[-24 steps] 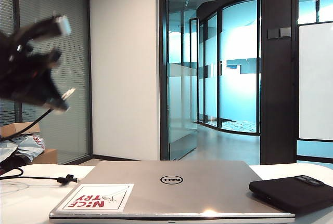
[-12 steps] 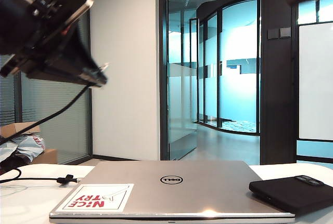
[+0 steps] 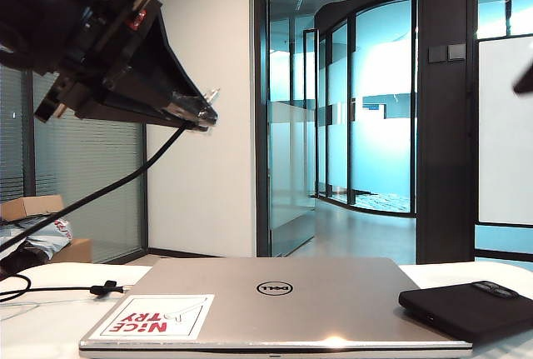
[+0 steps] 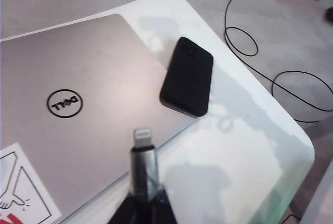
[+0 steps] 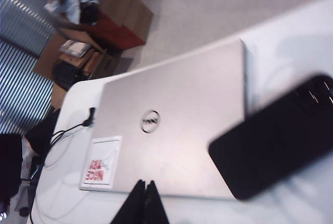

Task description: Pick up the charging cable and the phone, plug the charging cable into the charging port on the phone, and finally place them back on the table.

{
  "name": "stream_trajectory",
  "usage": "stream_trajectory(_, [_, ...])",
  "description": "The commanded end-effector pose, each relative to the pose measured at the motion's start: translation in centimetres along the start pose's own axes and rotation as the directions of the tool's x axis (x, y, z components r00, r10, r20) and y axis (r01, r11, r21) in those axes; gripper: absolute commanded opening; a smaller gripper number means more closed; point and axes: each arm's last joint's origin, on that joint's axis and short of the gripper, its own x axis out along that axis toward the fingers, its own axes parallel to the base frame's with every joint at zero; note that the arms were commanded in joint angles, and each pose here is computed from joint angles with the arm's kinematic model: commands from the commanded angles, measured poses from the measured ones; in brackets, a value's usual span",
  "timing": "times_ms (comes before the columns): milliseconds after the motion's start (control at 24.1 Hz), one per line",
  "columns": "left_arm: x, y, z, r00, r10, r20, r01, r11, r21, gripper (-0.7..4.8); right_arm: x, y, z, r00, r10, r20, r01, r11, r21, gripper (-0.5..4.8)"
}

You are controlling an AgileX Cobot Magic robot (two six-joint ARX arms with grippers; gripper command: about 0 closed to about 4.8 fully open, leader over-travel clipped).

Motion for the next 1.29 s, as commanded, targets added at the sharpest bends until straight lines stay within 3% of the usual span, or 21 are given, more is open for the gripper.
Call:
stream_trajectory(42, [0.0,-0.1,0.3,1.0,-0.008,0.022,0.007,1.0,0.01,-0.06,0.4,-1.2,-0.9,0.999,-0.025,-0.03,0.029,0.99,0.137,-0.01])
stream_trajectory(125, [0.0,-0.1,0.4,1.0,-0.009,0.026,0.009,1.0,0.014,-0.06,0.8,-2.3,-1.8,0.997,-0.059,-0.054,0.071,0.962,0.264,0.3])
stream_trajectory(166, [0.0,-0.1,0.4,1.0,-0.01,0.028,0.009,1.0,0.014,-0.06,1.0,-2.7,-2.2,0.996,-0.07,-0.063,0.086,0.948,0.307,0.83])
stream_trajectory(291, [0.0,-0.1,0.4,0.999,-0.011,0.03,0.01,1.0,0.014,-0.06,1.4,-3.8,-3.3,0.993,-0.093,-0.079,0.116,0.912,0.393,3.11])
stream_trajectory(332, [0.0,-0.1,0.4,0.999,-0.011,0.033,0.011,1.0,0.015,-0.06,1.7,-4.3,-3.7,0.992,-0.101,-0.071,0.122,0.902,0.415,4.1])
stream_trajectory(457, [0.0,-0.1,0.4,0.999,-0.012,0.034,0.011,1.0,0.015,-0.06,1.9,-4.7,-4.0,0.993,-0.107,-0.057,0.121,0.893,0.434,4.32])
stream_trajectory(955, [0.0,-0.1,0.4,0.999,-0.012,0.035,0.011,1.0,0.016,-0.06,4.8,-6.8,-3.2,0.983,-0.173,-0.058,0.178,0.853,0.491,4.32])
stream_trajectory(1287, [0.0,-0.1,0.4,0.999,-0.012,0.035,0.011,1.0,0.016,-0.06,7.3,-8.4,-3.4,0.986,-0.139,-0.087,0.164,0.842,0.515,4.32])
